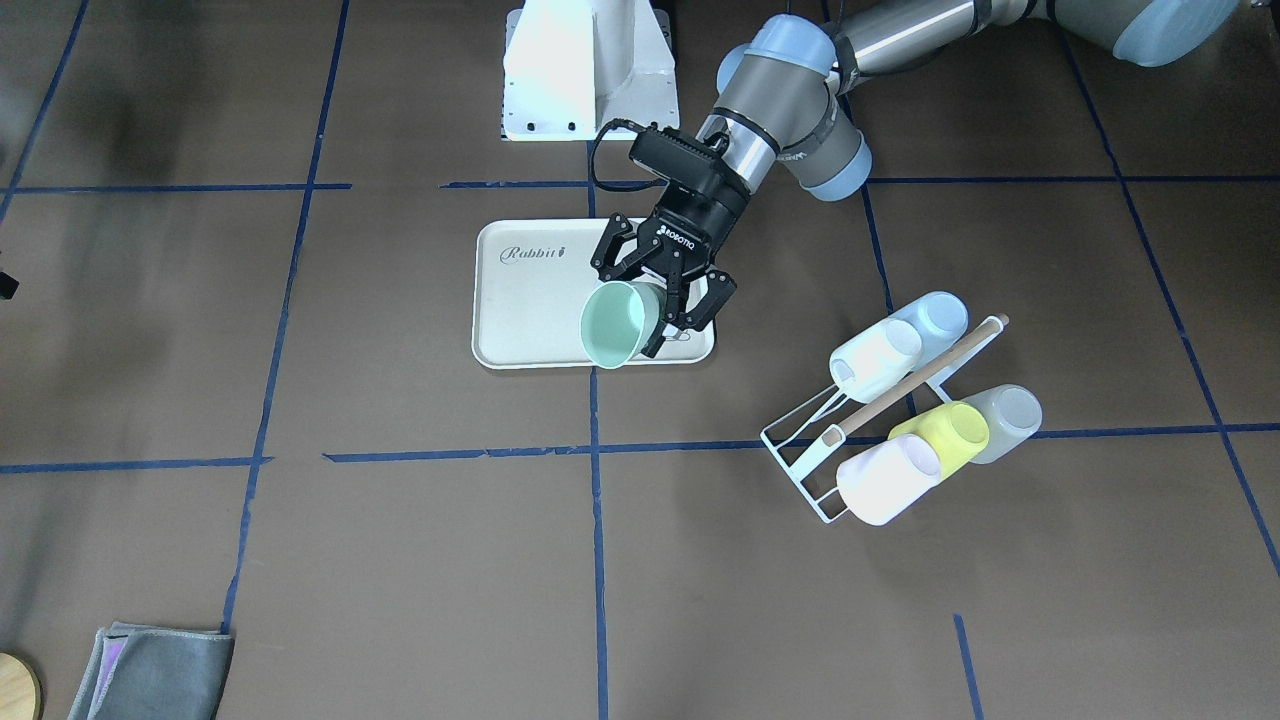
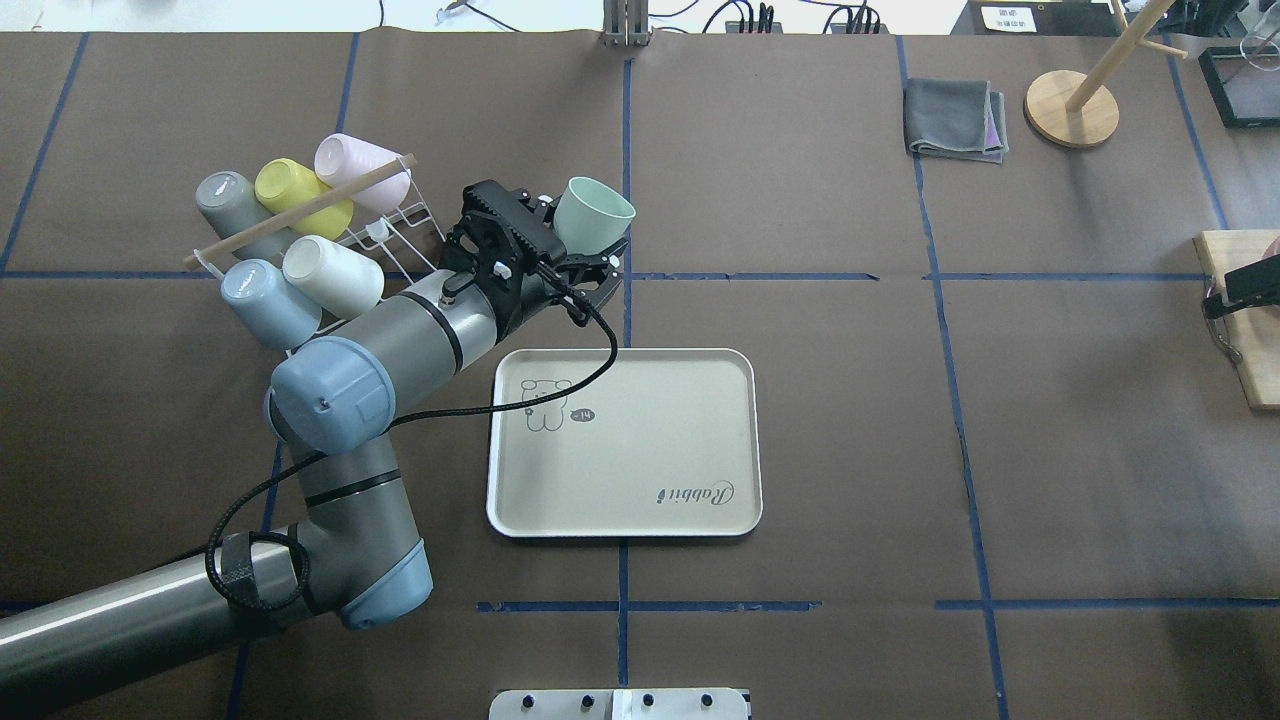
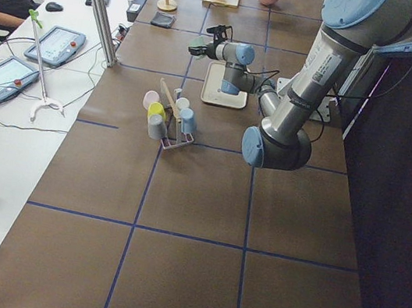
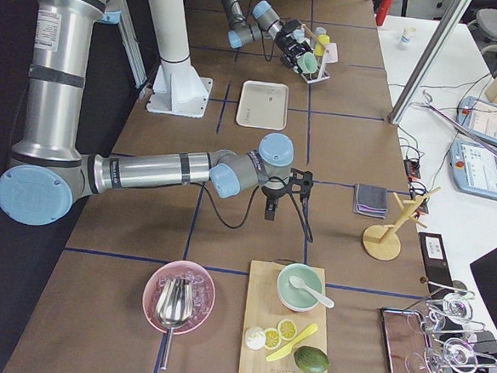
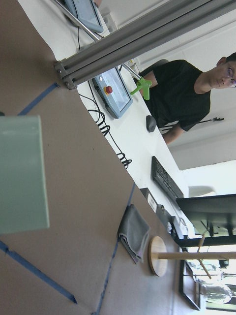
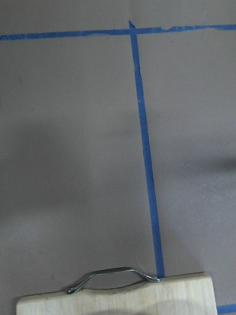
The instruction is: Pick up and place green cup on tray
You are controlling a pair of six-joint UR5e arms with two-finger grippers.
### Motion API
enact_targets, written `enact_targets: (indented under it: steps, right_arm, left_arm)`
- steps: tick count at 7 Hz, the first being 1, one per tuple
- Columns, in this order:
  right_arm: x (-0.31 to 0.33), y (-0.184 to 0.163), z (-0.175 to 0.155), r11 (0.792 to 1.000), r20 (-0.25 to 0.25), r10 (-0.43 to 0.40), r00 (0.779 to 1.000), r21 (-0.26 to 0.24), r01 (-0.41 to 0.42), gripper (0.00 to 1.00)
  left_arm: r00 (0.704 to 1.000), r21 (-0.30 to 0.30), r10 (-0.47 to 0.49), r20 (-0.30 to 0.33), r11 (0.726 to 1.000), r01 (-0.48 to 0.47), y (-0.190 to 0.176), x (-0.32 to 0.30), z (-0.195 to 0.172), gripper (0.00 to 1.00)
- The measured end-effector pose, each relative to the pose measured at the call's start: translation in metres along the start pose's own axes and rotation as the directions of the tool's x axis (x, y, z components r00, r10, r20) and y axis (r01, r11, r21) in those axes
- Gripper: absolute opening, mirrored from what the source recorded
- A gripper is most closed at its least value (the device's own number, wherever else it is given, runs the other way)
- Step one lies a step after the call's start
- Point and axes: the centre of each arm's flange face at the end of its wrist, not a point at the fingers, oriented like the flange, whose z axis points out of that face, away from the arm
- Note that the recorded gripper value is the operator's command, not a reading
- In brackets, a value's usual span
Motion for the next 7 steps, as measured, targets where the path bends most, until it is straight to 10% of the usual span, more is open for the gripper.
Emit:
enact_targets:
  steps: [2, 7]
  right_arm:
    - [-0.006, -0.004, -0.002, 1.0, 0.004, -0.007, 1.0, 0.005, 0.007, 1.0]
    - [-0.009, -0.007, -0.003, 1.0, 0.007, -0.012, 1.0, 0.01, 0.012, 1.0]
  left_arm:
    - [0.995, 0.074, -0.071, -0.071, 0.994, 0.076, 0.018, 0.024, -0.012, 0.78]
    - [0.999, 0.06, -0.04, -0.004, 0.997, 0.04, 0.091, 0.05, -0.014, 0.79]
